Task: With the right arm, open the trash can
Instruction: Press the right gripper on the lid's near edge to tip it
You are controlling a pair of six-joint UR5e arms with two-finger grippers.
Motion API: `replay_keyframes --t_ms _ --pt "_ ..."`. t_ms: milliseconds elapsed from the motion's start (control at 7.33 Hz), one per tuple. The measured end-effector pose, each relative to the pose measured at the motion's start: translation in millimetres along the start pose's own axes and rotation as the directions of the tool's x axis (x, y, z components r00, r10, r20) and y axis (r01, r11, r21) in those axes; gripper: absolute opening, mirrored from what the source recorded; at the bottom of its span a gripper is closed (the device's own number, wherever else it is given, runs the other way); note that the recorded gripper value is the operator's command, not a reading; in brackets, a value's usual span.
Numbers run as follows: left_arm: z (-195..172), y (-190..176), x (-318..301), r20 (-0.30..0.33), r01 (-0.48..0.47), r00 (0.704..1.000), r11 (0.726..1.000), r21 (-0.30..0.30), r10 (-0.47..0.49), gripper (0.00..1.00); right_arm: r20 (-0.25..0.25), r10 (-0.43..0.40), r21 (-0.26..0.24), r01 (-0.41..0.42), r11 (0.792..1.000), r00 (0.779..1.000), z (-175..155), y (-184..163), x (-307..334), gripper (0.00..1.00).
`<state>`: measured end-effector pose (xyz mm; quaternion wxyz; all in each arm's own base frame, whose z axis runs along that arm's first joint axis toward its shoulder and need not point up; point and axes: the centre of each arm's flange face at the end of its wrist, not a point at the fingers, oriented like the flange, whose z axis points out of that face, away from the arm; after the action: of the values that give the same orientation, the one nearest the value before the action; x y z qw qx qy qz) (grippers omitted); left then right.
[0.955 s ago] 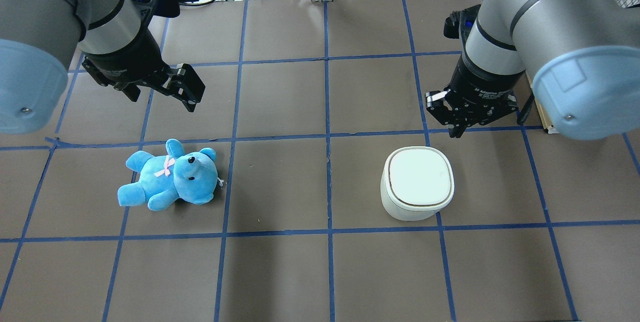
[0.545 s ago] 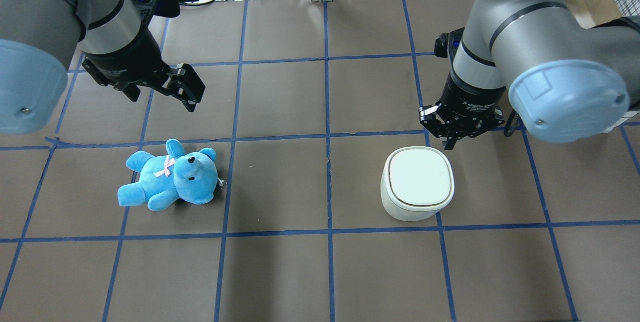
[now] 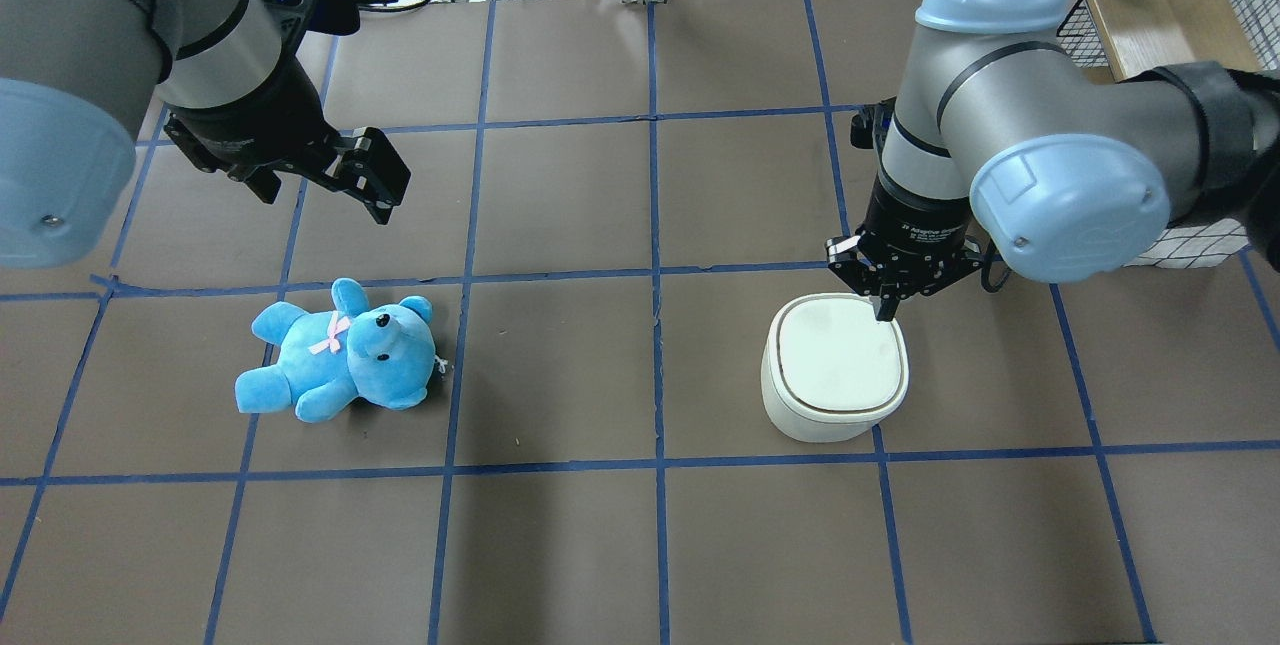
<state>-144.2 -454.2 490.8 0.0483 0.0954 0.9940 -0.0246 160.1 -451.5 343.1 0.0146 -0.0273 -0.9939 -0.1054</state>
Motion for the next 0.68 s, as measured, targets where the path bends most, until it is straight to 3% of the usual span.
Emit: replay_keyframes --t_ms 682 --pt "0 0 0 0.001 0.0 1.0 1.0 0.0 0.0 1.0 -0.005 -0.002 -0.031 0.002 1.0 1.0 28 1 0 0.0"
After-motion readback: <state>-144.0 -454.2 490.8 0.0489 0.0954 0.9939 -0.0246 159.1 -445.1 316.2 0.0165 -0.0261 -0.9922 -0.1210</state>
